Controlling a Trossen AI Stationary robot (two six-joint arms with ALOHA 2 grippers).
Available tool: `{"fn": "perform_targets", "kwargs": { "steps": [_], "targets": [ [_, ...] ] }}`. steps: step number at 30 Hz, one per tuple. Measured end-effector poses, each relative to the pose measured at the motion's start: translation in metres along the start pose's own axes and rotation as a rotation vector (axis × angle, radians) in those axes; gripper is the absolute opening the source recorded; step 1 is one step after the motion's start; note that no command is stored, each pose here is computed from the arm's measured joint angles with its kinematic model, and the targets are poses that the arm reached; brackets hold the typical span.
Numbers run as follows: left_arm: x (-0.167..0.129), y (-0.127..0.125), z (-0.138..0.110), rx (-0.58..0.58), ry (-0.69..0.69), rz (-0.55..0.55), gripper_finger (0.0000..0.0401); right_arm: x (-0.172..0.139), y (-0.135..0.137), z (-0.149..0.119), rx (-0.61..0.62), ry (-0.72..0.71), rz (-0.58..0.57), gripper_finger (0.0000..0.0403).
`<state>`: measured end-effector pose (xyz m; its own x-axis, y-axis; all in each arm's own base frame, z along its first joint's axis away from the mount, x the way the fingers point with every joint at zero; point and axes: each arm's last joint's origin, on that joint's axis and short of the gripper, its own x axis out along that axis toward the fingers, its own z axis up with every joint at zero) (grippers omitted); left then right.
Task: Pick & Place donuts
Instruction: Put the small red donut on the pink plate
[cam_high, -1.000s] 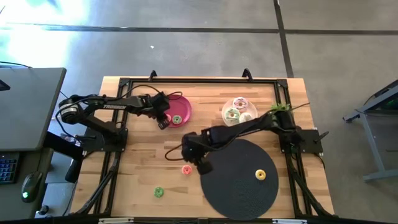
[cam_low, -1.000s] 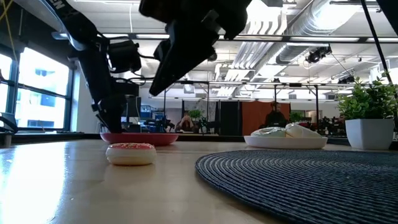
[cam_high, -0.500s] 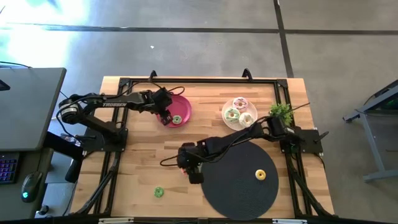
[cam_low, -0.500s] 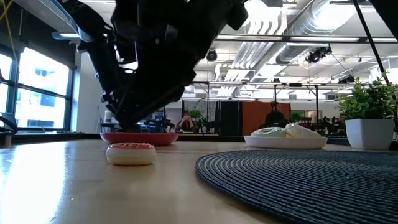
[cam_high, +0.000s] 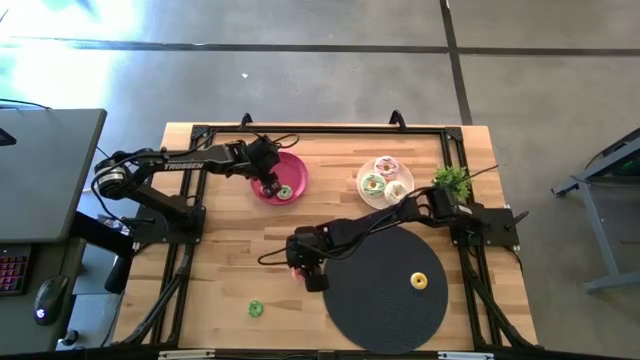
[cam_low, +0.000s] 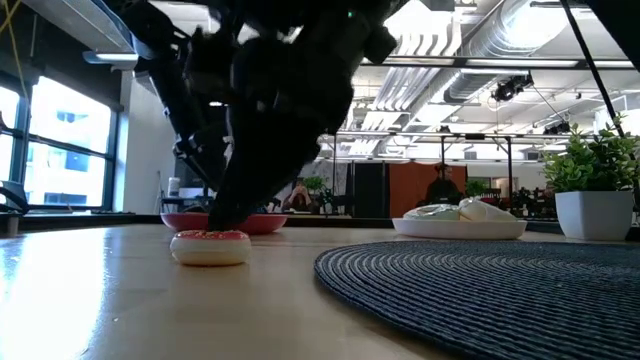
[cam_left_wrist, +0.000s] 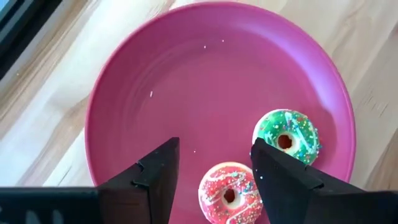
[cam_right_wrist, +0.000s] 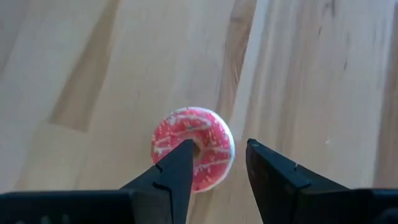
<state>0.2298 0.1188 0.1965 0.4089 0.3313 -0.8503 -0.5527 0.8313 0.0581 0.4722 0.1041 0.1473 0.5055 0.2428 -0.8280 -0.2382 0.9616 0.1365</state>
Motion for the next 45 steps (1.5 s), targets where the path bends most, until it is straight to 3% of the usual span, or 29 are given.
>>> {"fn": "perform_targets", "kwargs": {
  "steps": [9,18,23,27,29,36,45],
  "targets": [
    [0.0,0.0,0.001,-0.008,-0.003,-0.001,0.0191,0.015,-0.006,-0.002,0.017,-0.027,0.029,0.0126],
    [-0.009,0.002,0.002,-0.013,-0.041,0.025,0.0191,-0.017,-0.037,0.004,0.039,-0.016,0.008,0.001],
    [-0.025,0.006,0.005,-0.028,-0.12,0.107,0.0191,-0.065,-0.073,0.014,0.042,-0.062,-0.146,0.0028],
    [-0.037,0.008,0.008,-0.036,-0.187,0.151,0.0191,-0.097,-0.122,0.015,0.087,-0.106,-0.379,0.0012],
    [-0.042,0.009,0.009,-0.022,-0.211,0.153,0.0191,-0.107,-0.15,0.011,0.131,-0.134,-0.428,0.0006],
    [-0.044,0.009,0.01,0.0,-0.23,0.155,0.0191,-0.107,-0.227,-0.016,0.32,-0.202,-0.349,0.0025],
    [-0.044,0.009,0.01,0.002,-0.231,0.166,0.0191,-0.079,-0.245,-0.026,0.277,-0.225,-0.296,0.0008]
  ]
}}
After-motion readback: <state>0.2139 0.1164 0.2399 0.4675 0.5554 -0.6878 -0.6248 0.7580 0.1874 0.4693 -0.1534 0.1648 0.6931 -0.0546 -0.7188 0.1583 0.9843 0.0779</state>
